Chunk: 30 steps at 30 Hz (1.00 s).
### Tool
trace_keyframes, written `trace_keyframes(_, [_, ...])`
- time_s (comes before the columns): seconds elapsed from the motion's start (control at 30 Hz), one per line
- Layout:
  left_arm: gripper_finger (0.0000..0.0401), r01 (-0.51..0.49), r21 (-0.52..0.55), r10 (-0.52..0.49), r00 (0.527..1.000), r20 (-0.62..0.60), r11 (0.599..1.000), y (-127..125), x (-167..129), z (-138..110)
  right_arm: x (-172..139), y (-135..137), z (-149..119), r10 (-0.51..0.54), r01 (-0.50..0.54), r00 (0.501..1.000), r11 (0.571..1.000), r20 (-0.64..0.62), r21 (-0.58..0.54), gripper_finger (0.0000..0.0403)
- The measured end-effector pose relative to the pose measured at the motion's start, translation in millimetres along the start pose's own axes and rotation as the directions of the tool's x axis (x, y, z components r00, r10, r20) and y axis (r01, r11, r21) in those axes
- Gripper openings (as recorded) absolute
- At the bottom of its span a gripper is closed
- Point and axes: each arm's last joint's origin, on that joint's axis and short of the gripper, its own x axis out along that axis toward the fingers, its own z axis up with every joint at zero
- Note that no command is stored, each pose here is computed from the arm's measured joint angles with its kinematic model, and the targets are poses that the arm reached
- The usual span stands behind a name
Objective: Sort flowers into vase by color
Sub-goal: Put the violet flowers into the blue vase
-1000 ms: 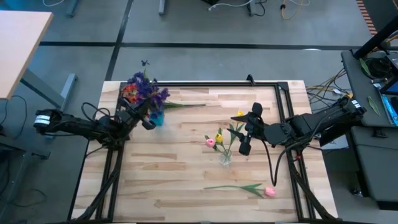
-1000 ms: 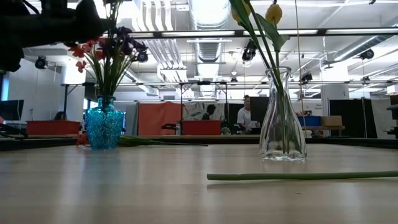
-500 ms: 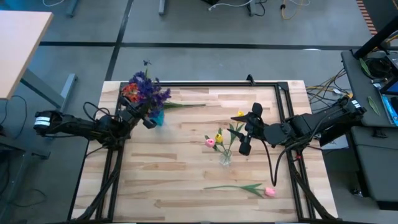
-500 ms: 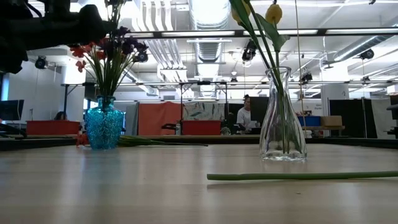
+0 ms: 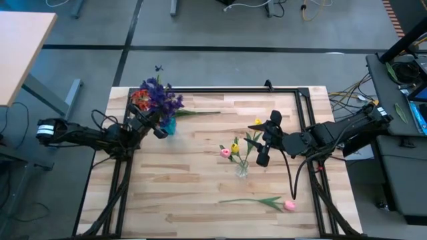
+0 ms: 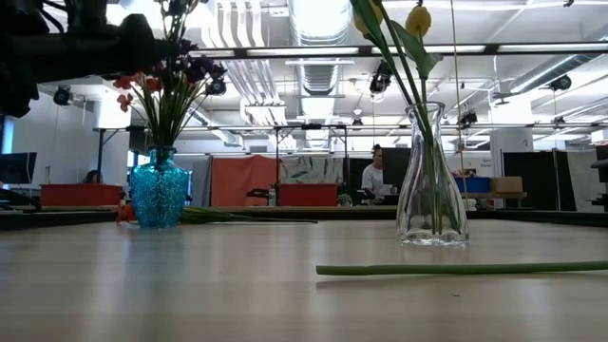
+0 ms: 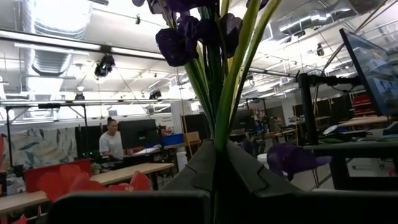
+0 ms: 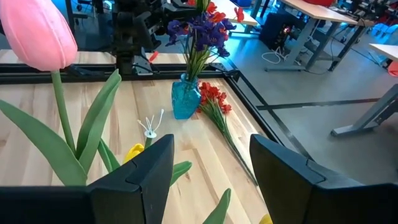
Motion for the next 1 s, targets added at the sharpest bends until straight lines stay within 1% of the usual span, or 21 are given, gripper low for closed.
trace_keyframes(0.3, [0.0000, -0.018, 0.003, 0.018, 1.000, -0.021, 1.000, -0.2, 0.1, -1.7, 0.1, 0.3, -0.2, 0.008, -0.008, 1.000, 1.000, -0.002, 0.002, 0.0203])
trace_keyframes(0.7, [0.0000, -0.003, 0.004, 0.003, 0.999, -0.048, 1.000, -3.5, 0.7, -6.4, 0.1, 0.3, -0.2, 0.009, -0.009, 1.000, 1.000, -0.002, 0.003, 0.0203])
trace_keyframes(0.77, [0.0005, -0.004, 0.004, 0.004, 0.999, -0.047, 1.000, -3.5, 0.7, -6.3, 0.1, 0.3, -0.2, 0.010, -0.010, 1.000, 1.000, -0.002, 0.003, 0.0203])
trace_keyframes(0.83, [0.0014, -0.006, 0.003, 0.006, 0.999, -0.047, 1.000, -3.3, 0.7, -6.2, 0.0, 1.0, -0.2, 0.035, -0.035, 0.999, 0.999, -0.005, 0.004, 0.0203])
trace_keyframes(0.9, [0.0025, -0.031, 0.001, 0.031, 0.998, -0.057, 1.000, -2.4, 0.6, -6.2, 0.0, 1.7, -0.3, 0.058, -0.058, 0.998, 0.998, -0.008, 0.004, 0.0203])
trace_keyframes(1.0, [0.0039, -0.083, 0.006, 0.084, 0.993, -0.088, 0.997, -1.0, 0.4, -7.3, 0.0, 1.8, -0.3, 0.059, -0.059, 0.998, 0.998, -0.007, 0.018, 0.0203])
